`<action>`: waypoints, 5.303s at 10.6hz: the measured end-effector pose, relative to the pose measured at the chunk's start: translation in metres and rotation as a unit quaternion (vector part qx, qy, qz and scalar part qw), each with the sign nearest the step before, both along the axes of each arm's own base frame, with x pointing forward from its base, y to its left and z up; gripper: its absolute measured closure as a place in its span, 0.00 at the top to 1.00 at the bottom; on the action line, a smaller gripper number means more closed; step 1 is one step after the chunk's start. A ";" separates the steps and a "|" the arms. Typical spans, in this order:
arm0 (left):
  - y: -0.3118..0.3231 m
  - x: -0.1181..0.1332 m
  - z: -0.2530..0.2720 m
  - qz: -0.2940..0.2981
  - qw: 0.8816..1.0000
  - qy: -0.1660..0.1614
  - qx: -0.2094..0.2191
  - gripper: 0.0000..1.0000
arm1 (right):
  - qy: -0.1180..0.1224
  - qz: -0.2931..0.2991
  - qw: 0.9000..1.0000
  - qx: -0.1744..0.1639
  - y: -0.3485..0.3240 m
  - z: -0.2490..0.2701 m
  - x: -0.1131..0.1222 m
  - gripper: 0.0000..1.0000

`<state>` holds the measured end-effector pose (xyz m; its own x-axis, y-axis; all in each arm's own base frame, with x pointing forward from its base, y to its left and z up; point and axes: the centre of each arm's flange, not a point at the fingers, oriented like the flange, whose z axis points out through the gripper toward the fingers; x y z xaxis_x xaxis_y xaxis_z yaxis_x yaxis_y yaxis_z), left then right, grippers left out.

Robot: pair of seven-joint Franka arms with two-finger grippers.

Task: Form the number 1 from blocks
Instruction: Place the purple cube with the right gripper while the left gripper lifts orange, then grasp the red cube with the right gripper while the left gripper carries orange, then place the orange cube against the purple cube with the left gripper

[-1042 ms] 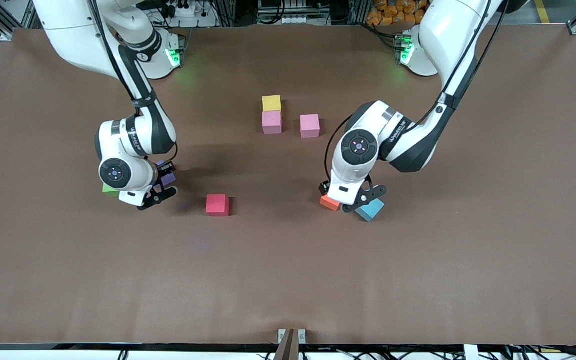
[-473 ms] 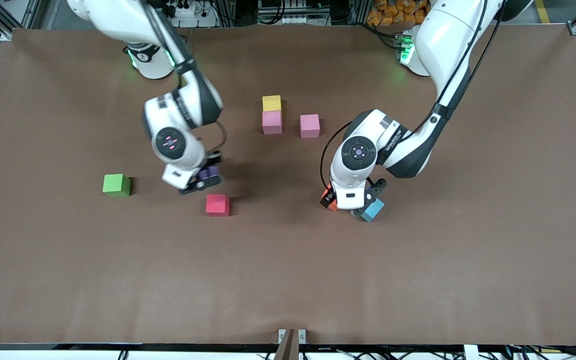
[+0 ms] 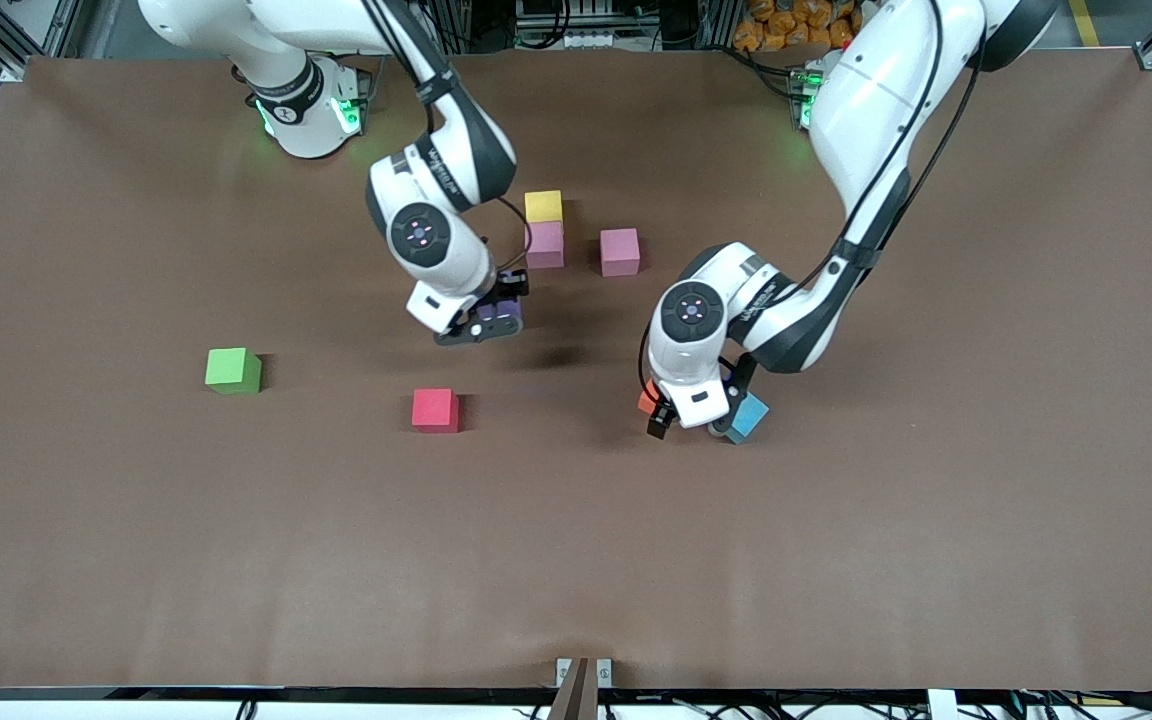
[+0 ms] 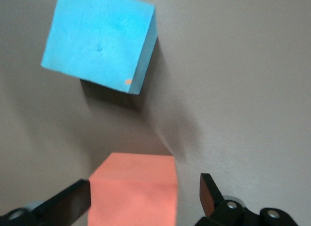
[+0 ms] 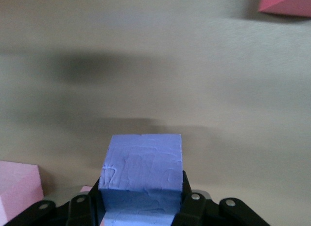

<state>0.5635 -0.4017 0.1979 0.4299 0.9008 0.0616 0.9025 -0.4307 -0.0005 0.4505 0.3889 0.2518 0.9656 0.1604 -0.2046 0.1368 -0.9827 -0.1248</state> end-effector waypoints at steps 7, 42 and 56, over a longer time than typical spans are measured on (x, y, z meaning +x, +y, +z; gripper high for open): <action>-0.003 -0.011 -0.016 -0.004 1.000 0.009 0.004 1.00 | 0.012 -0.004 0.999 -0.035 0.072 -0.038 -0.050 0.59; -0.191 -0.170 -0.013 -0.458 0.889 0.026 -0.017 0.64 | 0.018 -0.048 0.999 0.013 -0.154 -0.007 0.182 1.00; -0.137 -0.088 0.108 -0.392 0.920 -0.018 0.005 1.00 | 0.010 -0.047 0.999 0.014 -0.125 -0.057 0.181 0.99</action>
